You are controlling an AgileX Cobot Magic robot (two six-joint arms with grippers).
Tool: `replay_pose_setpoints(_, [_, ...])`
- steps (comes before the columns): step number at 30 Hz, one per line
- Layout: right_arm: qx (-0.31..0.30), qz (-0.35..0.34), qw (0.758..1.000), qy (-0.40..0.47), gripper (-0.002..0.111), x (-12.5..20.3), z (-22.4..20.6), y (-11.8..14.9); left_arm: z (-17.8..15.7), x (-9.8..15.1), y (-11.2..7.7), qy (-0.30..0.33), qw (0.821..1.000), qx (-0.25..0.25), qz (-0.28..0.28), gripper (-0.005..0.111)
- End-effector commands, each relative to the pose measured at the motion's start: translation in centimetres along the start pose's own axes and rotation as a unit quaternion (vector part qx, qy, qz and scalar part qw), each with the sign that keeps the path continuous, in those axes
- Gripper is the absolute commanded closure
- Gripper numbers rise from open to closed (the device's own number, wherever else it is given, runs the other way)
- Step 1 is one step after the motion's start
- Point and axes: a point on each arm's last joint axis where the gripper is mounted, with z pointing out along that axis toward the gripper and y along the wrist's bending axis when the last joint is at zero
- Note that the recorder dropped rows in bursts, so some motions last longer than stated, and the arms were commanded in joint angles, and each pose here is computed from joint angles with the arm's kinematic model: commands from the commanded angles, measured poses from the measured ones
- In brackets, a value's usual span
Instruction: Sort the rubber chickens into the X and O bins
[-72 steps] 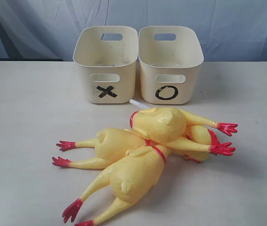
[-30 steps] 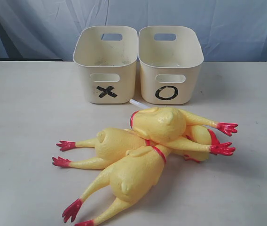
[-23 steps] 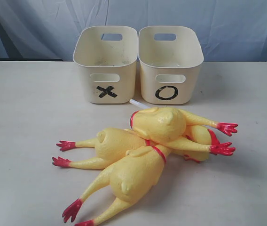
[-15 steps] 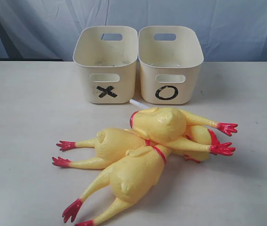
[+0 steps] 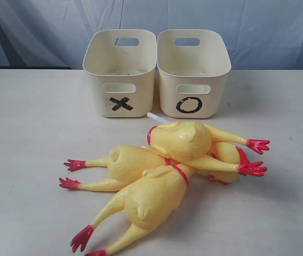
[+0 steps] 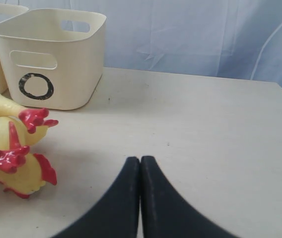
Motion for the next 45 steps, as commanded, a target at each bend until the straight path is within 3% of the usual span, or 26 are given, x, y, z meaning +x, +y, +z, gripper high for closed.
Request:
replay_pose_setpoints(1, [0.003,0.001,1.0,-0.006,0.107,0.0,0.0,0.0,0.0,0.3,-0.2,0.03,1.0,0.003,0.003,0.107])
replay_pose_setpoints(9, [0.003,0.001,1.0,-0.006,0.107,0.0,0.0,0.0,-0.3,-1.7,-3.3,0.095,0.994,0.038,0.05,0.107])
replay_pose_setpoints(15, [0.003,0.001,1.0,-0.006,0.107,0.0,0.0,0.0,0.8,-2.5,-4.7,0.173,0.978,0.03,0.116,0.107])
replay_pose_setpoints(23, [0.003,0.001,1.0,-0.006,0.107,0.0,0.0,0.0,3.0,-3.4,-7.5,0.245,0.941,0.097,0.211,0.107])
replay_pose_setpoints(34, [0.003,0.001,1.0,-0.006,0.107,0.0,0.0,0.0,7.8,-3.5,-10.9,0.332,0.891,0.203,0.235,0.107])
replay_pose_setpoints(40, [0.003,0.001,1.0,-0.006,0.107,0.0,0.0,0.0,11.7,-3.2,-12.7,0.385,0.845,0.277,0.247,0.107])
replay_pose_setpoints(45, [0.003,0.001,1.0,-0.006,0.107,0.0,0.0,0.0,14.6,-4.0,-14.3,0.38,0.835,0.299,0.262,0.107])
